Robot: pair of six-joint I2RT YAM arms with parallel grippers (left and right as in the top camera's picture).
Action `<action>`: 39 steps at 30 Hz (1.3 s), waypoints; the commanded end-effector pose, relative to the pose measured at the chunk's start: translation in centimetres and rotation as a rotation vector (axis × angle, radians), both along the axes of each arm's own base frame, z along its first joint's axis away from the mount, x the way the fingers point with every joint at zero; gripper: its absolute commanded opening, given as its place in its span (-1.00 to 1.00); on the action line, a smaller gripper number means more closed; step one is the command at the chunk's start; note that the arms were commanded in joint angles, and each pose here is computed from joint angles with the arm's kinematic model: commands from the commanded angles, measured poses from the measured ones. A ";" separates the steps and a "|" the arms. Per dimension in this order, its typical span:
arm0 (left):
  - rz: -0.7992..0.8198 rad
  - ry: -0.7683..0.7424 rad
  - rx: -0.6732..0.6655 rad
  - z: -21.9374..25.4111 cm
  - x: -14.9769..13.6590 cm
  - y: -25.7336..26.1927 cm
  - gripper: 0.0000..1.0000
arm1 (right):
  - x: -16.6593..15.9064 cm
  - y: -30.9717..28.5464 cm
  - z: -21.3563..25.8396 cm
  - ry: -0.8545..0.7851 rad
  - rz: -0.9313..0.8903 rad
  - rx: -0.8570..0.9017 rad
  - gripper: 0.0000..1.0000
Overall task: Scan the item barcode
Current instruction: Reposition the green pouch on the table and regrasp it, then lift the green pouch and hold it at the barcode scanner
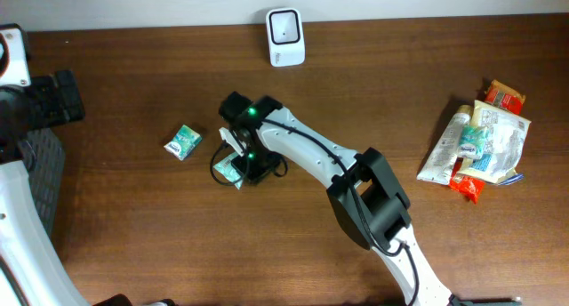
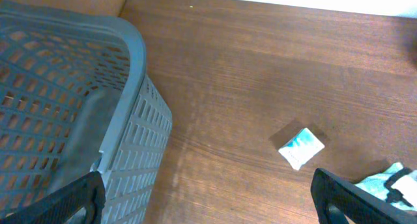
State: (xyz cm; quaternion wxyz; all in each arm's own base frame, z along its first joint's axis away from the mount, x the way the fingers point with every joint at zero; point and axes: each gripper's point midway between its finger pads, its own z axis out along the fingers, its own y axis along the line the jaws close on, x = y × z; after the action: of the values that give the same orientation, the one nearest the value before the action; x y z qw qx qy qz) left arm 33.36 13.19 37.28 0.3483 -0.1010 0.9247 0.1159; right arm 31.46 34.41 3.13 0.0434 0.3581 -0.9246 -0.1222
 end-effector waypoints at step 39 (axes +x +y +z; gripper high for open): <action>-0.010 -0.001 0.002 0.1 0.0 0.1 0.98 | 5.7 -0.5 -4.4 0.339 -0.266 0.437 -0.44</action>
State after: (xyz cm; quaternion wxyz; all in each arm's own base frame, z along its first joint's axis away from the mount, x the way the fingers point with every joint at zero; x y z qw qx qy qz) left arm 33.37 13.20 37.30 0.3485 -0.1011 0.9246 0.1163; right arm 37.20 35.07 1.12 0.1009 0.2066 -0.8709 -0.4344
